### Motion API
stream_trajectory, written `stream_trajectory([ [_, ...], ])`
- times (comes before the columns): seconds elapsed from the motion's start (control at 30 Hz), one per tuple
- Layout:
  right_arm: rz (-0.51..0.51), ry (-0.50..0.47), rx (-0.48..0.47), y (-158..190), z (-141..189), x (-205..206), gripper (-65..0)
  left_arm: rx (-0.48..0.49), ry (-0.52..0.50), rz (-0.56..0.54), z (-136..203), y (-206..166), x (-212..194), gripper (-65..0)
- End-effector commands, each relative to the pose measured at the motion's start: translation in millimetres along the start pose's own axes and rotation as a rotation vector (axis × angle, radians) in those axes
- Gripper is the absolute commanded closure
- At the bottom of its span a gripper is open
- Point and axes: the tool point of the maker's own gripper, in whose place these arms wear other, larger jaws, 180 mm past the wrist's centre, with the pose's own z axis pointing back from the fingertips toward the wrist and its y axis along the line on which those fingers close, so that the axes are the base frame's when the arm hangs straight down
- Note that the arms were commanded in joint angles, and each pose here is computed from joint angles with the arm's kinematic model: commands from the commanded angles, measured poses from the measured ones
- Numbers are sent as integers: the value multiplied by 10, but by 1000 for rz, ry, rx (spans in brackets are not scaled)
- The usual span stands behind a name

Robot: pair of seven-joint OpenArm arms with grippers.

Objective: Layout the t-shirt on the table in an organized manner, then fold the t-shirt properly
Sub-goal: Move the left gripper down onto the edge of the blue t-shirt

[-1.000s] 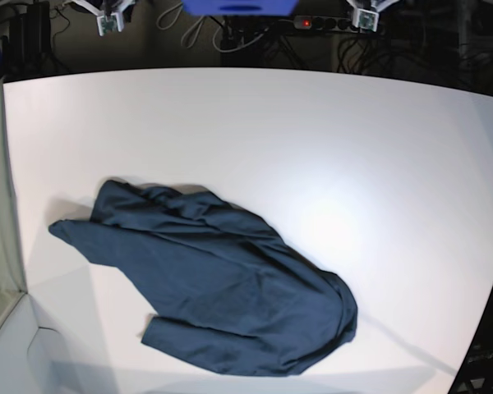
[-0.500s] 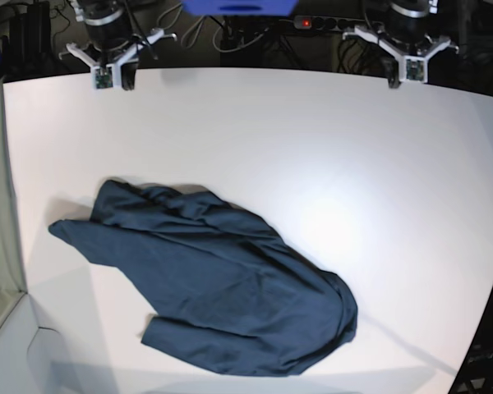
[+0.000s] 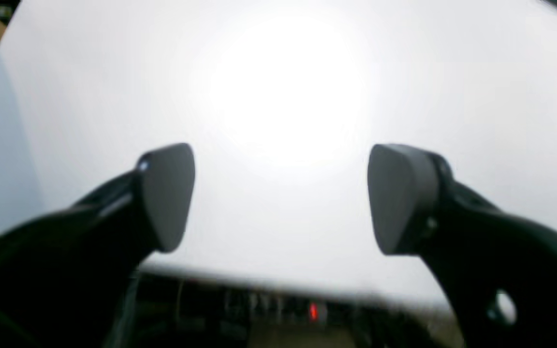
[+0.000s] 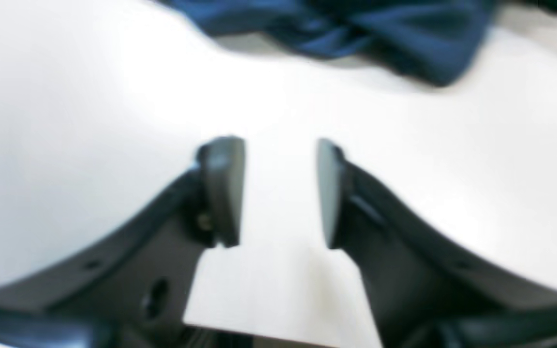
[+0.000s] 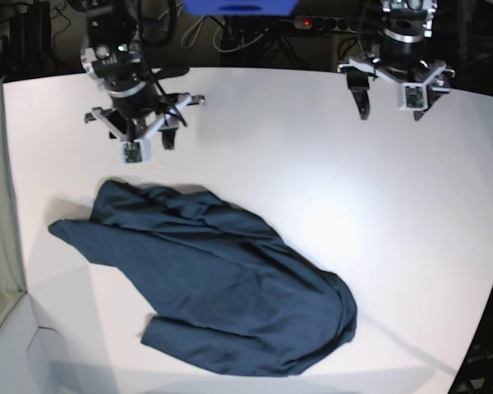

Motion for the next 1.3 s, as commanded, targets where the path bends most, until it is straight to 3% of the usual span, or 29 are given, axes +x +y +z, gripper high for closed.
stream_trajectory([
  [0.0,6,-36,11,39,22,99,-298,0,-78,-1,-28,-4,216,-543],
  [0.3,9,32,26,94,101,-182,-329,-186,-230,36,-505,-778,779,-544],
  [0.47,28,74,22,54,156,-348,-329,-278,-179,24,-934,-1247,671,-544],
  [0.8,42,100,17,19,183,-432,-329,-312,-91,106,-1623,-1796,710,-544],
  [1.0,59,111,13,-17,194,-472,-329,-334,-28,104,-1805,-1980,587,-544],
  [1.27,59,116,13,-19,185,-488,-329,-343,-47,112,-1910,-2097,466,-542],
])
